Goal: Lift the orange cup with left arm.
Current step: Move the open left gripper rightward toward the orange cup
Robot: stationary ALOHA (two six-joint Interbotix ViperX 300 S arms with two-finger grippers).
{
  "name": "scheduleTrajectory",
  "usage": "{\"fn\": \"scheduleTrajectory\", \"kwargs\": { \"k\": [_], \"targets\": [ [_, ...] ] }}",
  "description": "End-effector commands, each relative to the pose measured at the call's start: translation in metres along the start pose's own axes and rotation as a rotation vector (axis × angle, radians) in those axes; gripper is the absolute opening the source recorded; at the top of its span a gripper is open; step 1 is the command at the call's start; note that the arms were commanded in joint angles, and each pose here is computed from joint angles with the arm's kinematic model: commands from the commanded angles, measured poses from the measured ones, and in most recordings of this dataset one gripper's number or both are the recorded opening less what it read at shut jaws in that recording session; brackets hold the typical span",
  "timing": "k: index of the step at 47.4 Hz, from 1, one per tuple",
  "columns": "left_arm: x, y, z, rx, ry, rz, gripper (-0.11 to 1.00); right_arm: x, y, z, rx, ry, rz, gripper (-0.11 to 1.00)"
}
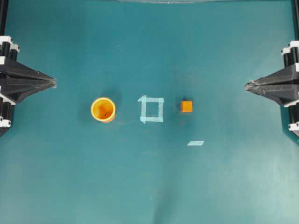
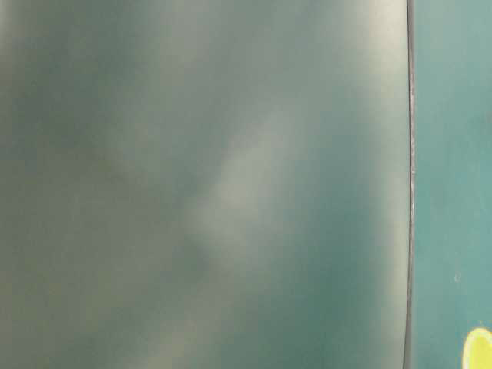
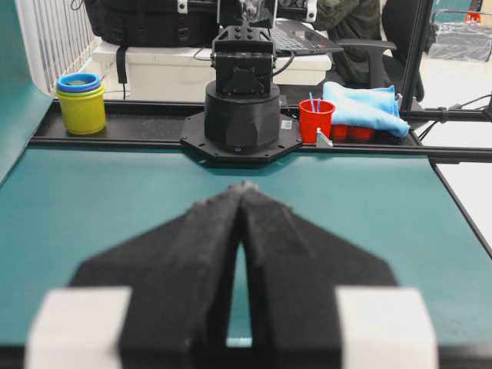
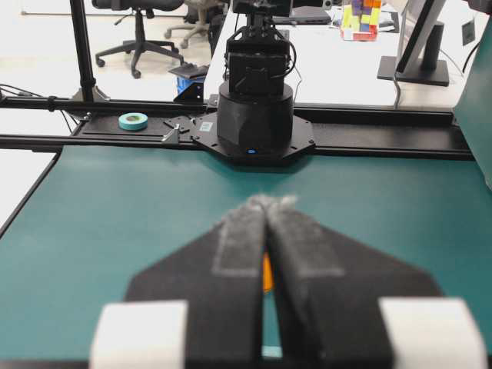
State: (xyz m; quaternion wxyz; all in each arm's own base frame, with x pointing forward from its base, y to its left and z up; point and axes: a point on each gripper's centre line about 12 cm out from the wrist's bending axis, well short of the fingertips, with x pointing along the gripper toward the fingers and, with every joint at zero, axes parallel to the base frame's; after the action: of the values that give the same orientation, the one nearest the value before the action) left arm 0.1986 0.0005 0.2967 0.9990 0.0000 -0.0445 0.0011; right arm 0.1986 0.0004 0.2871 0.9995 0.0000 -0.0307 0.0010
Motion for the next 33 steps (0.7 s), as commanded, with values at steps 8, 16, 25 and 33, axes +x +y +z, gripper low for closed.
{"fn": "scheduleTrajectory", "kwargs": {
  "k": [8,16,25,33],
  "targets": [
    [0.001,0.000,-0.003,-0.002,0.117,-0.002,0.02,0.007,-0.001,0.019,-0.012,0.000,-0.003,0.00],
    [-0.001,0.000,-0.005,-0.023,0.143,0.000,0.03,0.008,-0.001,0.021,-0.014,0.018,-0.002,0.00],
    [0.000,0.000,-0.010,-0.055,0.179,0.004,0.25,0.008,-0.001,0.021,-0.014,0.017,-0.004,0.00],
    [0.000,0.000,-0.018,-0.070,0.235,0.007,0.71,0.008,-0.001,0.021,-0.014,0.021,-0.002,0.00]
  ]
}}
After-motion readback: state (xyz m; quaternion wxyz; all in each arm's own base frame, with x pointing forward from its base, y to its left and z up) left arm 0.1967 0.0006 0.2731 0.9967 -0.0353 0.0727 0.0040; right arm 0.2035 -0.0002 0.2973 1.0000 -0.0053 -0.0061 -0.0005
